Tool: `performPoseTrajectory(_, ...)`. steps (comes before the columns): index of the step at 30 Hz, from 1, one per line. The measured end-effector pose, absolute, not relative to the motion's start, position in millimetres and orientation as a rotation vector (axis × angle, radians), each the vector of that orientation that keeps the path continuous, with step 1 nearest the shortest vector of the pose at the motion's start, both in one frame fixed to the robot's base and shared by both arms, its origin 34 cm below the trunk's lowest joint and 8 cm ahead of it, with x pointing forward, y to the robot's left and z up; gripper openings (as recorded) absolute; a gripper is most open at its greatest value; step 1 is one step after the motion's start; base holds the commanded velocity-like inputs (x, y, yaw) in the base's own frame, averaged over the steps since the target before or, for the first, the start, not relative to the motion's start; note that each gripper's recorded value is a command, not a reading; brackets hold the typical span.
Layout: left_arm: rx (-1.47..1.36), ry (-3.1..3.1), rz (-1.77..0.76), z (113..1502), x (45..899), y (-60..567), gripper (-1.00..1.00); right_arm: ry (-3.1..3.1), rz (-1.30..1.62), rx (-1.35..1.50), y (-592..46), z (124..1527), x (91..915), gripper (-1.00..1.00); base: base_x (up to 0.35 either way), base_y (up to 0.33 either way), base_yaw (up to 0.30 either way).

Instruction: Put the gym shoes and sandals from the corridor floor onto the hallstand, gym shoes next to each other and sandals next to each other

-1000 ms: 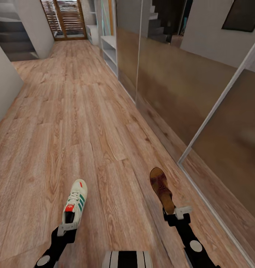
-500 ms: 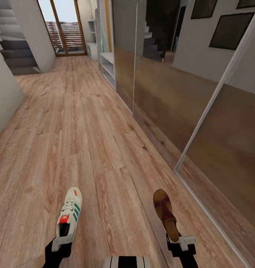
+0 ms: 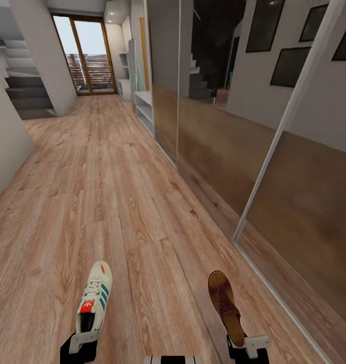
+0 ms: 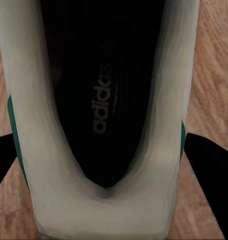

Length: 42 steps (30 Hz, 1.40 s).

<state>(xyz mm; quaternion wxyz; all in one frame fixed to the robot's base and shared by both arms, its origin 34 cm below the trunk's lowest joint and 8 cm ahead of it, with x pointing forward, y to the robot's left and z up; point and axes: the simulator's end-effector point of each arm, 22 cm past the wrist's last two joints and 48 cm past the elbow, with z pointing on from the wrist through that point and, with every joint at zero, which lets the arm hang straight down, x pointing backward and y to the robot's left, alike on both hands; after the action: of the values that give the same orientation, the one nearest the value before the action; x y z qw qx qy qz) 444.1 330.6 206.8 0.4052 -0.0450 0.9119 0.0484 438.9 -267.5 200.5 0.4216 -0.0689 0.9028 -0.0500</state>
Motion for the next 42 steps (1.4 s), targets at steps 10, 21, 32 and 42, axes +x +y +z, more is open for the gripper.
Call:
performPoseTrajectory(10,-0.116,2.248,0.118,228.0,459.5,331.0,-1.00,2.205,-0.129,-0.166,-267.7,222.2,455.6,-1.00,0.000,0.000,-0.065)
performPoseTrajectory(21,-0.119,2.186,0.110,252.8,476.0,329.7,-1.00,2.143,-0.131,-0.159,-266.2,247.1,472.7,-1.00,0.000,0.000,-0.065)
performPoseTrajectory(32,-0.121,2.124,0.105,278.9,491.2,329.6,-1.00,2.081,-0.131,-0.152,-264.0,273.0,488.3,-1.00,0.000,0.000,-0.065)
performPoseTrajectory(42,-0.121,2.114,0.104,305.9,499.9,329.6,-1.00,2.071,-0.130,-0.150,-263.4,299.9,497.1,-1.00,0.000,0.000,-0.036)
